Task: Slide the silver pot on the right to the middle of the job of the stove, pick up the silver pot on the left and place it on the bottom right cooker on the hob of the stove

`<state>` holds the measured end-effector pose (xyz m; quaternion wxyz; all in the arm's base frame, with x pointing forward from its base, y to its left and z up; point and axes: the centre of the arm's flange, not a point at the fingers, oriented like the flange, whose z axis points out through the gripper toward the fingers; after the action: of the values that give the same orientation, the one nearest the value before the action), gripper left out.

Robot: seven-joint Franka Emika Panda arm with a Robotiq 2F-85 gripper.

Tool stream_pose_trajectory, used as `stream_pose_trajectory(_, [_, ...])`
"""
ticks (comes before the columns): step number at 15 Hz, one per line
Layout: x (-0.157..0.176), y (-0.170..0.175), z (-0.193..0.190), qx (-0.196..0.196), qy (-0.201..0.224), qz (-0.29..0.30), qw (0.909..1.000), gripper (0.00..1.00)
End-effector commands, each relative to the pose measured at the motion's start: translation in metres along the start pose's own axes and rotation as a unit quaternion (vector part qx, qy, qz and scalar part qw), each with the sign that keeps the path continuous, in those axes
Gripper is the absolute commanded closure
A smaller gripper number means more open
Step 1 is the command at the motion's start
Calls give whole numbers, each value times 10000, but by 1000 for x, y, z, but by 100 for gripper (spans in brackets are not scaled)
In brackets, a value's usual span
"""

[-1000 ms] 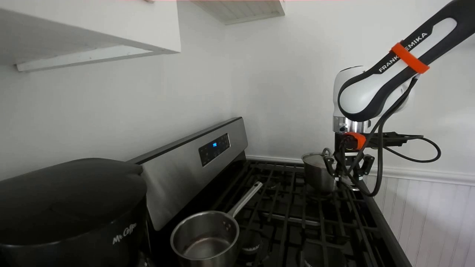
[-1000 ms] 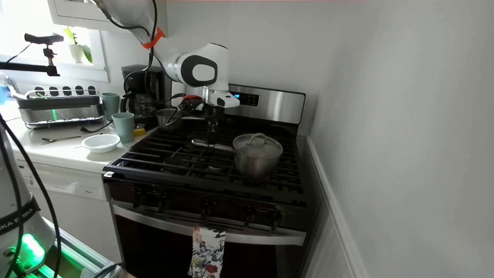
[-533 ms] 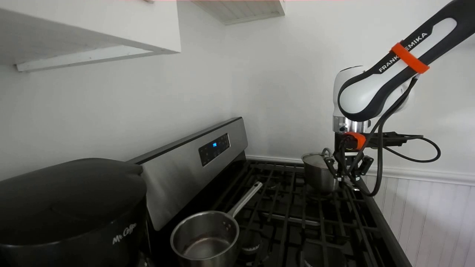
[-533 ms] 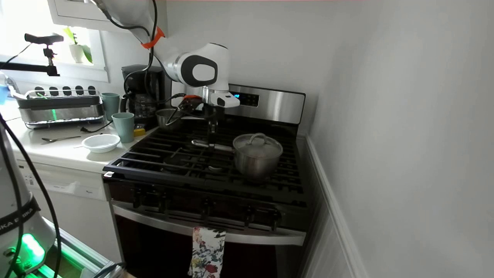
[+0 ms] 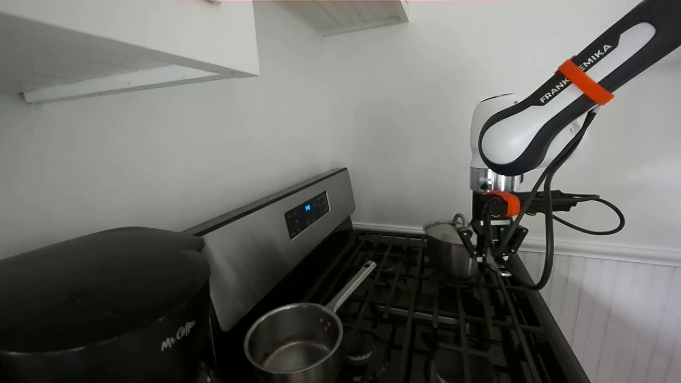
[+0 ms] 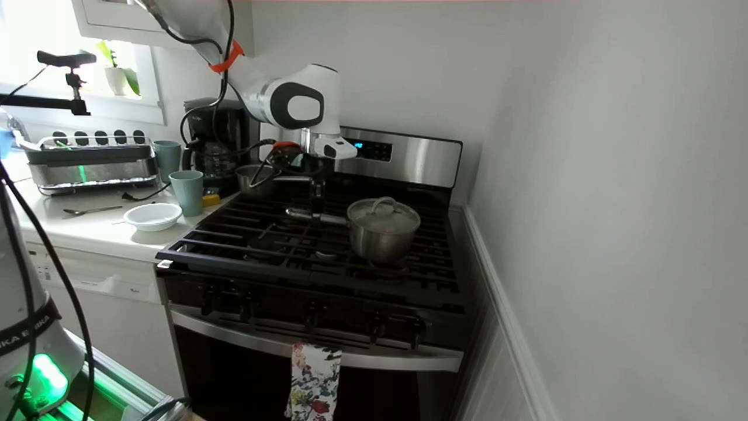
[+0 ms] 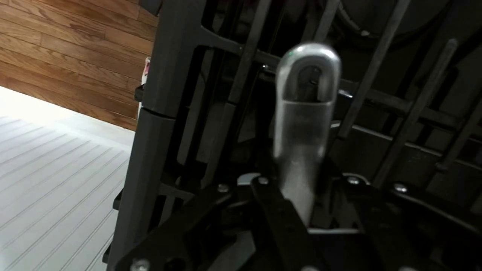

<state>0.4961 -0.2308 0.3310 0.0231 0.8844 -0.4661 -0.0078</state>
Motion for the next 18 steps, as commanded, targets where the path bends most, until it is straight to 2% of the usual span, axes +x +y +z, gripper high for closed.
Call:
stream_pose_trajectory(1, [-25, -26, -10, 107, 38, -421, 9990, 92])
stream_pose_trajectory(6, [-47, -51, -10, 154, 14, -852, 9962, 92])
stream_pose_trajectory(11, [-54, -51, -21, 273, 16, -1048, 9941, 92])
stream_pose_trajectory(15, [-74, -56, -39, 554, -32, -1351, 9893, 92])
stream_pose_trajectory(18, [-84, -61, -42, 597, -102, -1546, 9861, 92])
